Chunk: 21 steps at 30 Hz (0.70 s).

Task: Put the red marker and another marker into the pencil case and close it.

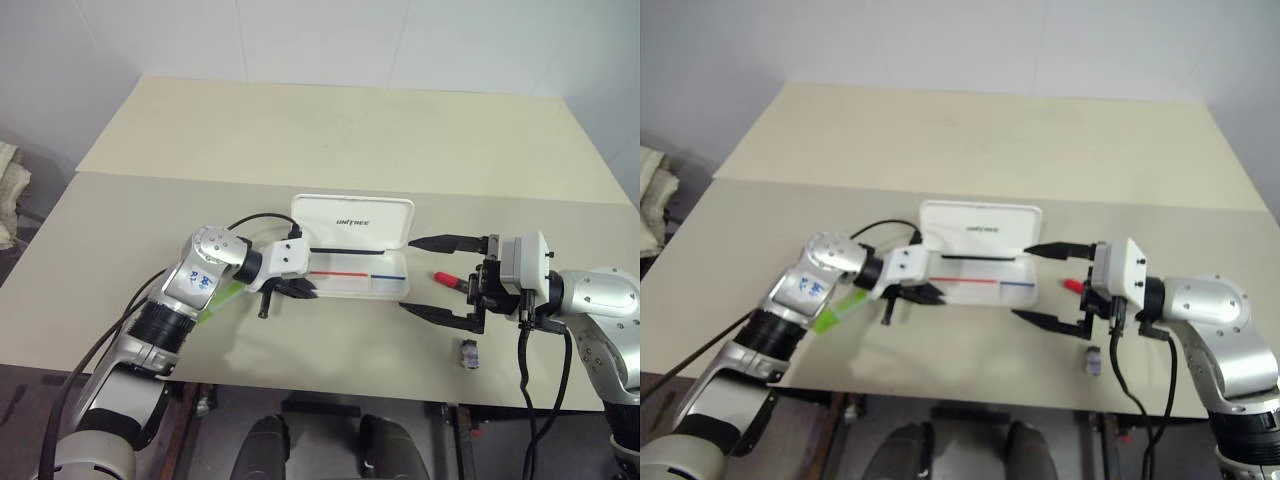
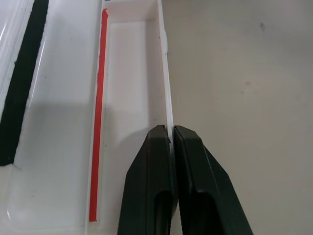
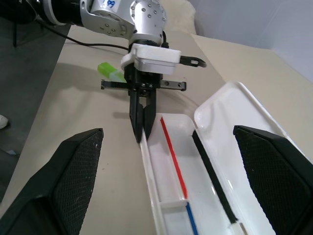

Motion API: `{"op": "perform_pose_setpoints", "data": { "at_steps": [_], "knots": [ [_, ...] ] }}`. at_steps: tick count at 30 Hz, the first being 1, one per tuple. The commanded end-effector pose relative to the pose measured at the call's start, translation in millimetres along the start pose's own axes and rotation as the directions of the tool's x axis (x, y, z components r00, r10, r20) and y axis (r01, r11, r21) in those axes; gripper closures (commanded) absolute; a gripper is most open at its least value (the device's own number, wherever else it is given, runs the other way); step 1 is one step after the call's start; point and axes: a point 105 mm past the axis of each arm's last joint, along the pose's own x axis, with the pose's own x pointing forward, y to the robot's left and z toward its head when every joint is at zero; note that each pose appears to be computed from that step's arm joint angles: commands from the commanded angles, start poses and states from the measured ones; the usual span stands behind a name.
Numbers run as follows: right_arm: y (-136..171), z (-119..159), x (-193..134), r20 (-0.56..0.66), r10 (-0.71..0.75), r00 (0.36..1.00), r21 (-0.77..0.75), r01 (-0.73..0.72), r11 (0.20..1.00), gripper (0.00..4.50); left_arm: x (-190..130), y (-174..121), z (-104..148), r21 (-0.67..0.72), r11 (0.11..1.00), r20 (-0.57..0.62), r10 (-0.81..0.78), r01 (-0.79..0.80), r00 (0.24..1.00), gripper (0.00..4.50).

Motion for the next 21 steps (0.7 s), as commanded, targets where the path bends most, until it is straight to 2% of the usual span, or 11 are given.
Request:
{"op": "perform_pose_setpoints", "data": {
  "at_steps": [1,11,15,21],
  "knots": [
    [1.2,9.5,-0.7,0.022,0.005,1.000,-0.023,-0.005,1.000,0.00,2.7,-15.3,-0.7,-0.009,0.998,-0.002,-0.054,0.054,0.999,4.49],
    [2.2,7.6,0.5,0.023,0.007,1.000,-0.013,-0.007,1.000,0.00,8.3,-32.9,-10.3,-0.052,0.996,-0.019,-0.078,0.077,0.997,4.49],
    [3.3,6.9,2.1,0.026,0.009,1.000,-0.011,-0.008,1.000,0.00,10.2,-30.2,-11.3,-0.098,0.994,-0.008,-0.051,0.050,0.999,3.33],
    [3.5,4.5,3.3,0.027,0.009,1.000,-0.003,-0.009,1.000,0.00,10.6,-18.1,11.8,-0.110,0.994,0.114,0.010,0.003,0.993,1.33]
  ]
}}
